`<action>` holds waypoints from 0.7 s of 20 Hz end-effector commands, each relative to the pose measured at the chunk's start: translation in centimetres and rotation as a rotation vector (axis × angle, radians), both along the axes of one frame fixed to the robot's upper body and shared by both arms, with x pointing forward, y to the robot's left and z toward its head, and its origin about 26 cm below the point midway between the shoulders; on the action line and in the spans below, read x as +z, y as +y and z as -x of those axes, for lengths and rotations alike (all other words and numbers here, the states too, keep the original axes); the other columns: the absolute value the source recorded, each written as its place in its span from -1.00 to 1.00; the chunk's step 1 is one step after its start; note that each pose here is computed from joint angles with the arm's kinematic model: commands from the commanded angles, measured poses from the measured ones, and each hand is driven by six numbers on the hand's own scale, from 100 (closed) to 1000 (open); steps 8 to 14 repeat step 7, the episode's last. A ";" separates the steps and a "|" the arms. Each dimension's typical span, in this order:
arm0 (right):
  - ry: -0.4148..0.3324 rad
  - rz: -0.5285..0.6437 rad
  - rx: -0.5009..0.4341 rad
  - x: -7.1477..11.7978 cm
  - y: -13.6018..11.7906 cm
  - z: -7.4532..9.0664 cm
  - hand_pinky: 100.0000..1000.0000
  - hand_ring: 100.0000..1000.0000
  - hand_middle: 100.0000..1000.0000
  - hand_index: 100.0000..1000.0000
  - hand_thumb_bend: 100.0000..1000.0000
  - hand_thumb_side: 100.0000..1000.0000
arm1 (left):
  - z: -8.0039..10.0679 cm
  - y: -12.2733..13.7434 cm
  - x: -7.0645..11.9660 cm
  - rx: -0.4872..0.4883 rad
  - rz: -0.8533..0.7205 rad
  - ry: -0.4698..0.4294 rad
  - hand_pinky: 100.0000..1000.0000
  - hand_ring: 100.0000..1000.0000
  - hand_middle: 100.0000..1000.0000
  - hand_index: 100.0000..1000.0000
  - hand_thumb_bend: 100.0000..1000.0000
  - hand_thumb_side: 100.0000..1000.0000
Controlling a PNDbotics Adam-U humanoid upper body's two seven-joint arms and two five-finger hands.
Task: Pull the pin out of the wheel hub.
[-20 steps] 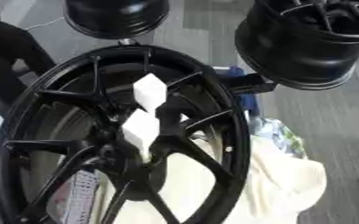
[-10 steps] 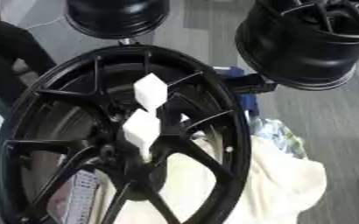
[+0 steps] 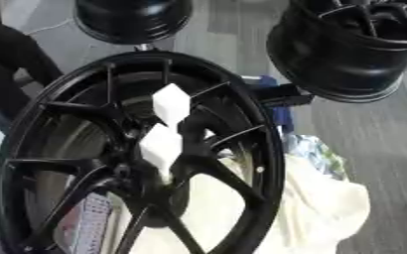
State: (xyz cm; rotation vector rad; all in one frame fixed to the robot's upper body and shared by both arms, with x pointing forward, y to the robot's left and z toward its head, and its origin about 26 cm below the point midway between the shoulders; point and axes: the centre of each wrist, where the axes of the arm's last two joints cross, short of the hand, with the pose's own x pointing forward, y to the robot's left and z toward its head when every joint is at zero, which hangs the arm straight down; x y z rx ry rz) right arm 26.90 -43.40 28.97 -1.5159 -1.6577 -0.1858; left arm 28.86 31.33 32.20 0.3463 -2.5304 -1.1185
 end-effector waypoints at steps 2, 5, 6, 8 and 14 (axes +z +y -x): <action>-0.019 0.052 -0.354 3.0 2.8 -0.3 0.66 0.33 0.52 0.74 -0.85 -0.64 | 0.2 -0.2 0.5 -0.016 0.000 -0.009 0.68 0.51 0.18 0.60 -1.00 -0.19; 0.061 0.106 -0.231 3.9 5.0 -0.7 0.67 0.42 0.56 0.73 -0.81 -0.64 | 0.1 -0.5 0.3 -0.028 0.006 0.006 0.68 0.52 0.18 0.61 -1.00 -0.18; 0.089 0.120 -0.195 4.2 5.5 -0.8 0.68 0.43 0.55 0.73 -0.80 -0.63 | 0.1 -0.5 0.2 -0.032 0.008 0.012 0.68 0.52 0.18 0.61 -1.00 -0.17; 0.119 0.134 -0.161 4.5 5.9 -1.0 0.68 0.43 0.55 0.72 -0.78 -0.63 | 0.1 -0.6 0.2 -0.036 0.011 0.017 0.68 0.52 0.18 0.61 -1.00 -0.17; 0.119 0.134 -0.161 4.5 5.9 -1.0 0.68 0.43 0.55 0.72 -0.78 -0.63 | 0.1 -0.6 0.2 -0.036 0.011 0.017 0.68 0.52 0.18 0.61 -1.00 -0.17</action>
